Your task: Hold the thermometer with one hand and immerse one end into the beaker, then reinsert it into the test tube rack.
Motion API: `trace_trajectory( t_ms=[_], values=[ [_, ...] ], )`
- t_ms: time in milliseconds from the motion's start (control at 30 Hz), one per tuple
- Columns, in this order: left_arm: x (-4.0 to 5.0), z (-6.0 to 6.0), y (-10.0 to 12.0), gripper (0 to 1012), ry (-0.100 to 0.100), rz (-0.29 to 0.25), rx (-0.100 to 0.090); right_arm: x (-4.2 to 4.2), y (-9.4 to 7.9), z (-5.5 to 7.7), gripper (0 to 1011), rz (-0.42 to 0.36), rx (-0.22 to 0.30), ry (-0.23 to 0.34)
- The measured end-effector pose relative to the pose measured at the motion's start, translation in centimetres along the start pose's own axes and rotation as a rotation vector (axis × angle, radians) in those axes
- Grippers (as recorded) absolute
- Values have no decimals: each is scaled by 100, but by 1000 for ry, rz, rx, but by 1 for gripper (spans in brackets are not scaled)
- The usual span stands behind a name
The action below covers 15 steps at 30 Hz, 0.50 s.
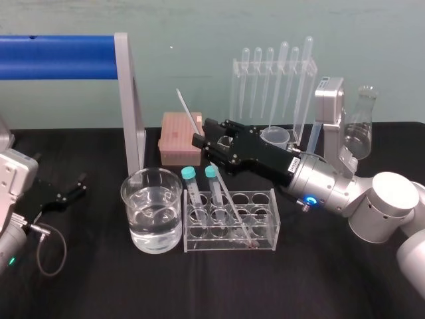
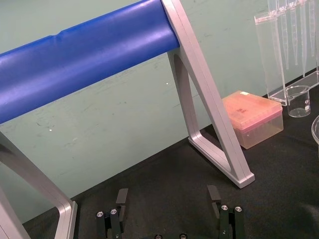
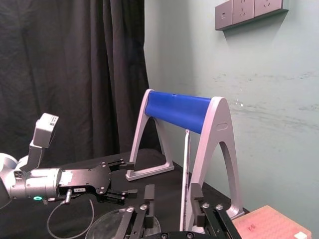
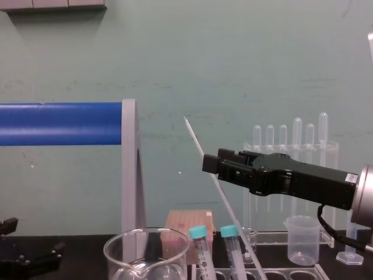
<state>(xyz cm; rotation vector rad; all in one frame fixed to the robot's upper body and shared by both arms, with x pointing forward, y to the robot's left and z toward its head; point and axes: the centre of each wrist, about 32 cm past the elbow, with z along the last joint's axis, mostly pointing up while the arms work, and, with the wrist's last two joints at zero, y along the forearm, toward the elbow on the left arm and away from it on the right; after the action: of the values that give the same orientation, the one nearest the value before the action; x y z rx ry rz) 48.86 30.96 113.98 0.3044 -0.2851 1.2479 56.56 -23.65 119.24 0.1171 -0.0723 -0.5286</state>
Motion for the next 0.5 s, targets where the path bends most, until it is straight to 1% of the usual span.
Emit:
trace_trajectory(
  t_ms=[100, 133, 167, 233, 267, 333, 400, 433, 500],
  values=[
    [0, 0, 0, 1008, 0, 0, 0, 0, 0, 0, 518, 0, 0, 0],
    [0, 0, 0, 1008, 0, 0, 0, -1, 0, 0, 586, 0, 0, 0],
    [0, 0, 0, 1008, 0, 0, 0, -1, 0, -1, 605, 0, 0, 0],
    [0, 0, 0, 1008, 0, 0, 0, -1, 0, 0, 687, 0, 1, 1],
    [0, 0, 0, 1008, 0, 0, 0, -1, 0, 0, 687, 0, 1, 1],
    [0, 0, 0, 1008, 0, 0, 0, -1, -3, 1, 764, -2, 1, 1],
    [0, 0, 0, 1008, 0, 0, 0, 7, -68, 53, 818, -45, -2, 6],
    [0, 0, 0, 1008, 0, 0, 0, 12, -125, 87, 852, -88, -4, 12],
    [0, 0, 0, 1008, 0, 0, 0, 24, -217, 123, 925, -148, -9, 19]
  ],
)
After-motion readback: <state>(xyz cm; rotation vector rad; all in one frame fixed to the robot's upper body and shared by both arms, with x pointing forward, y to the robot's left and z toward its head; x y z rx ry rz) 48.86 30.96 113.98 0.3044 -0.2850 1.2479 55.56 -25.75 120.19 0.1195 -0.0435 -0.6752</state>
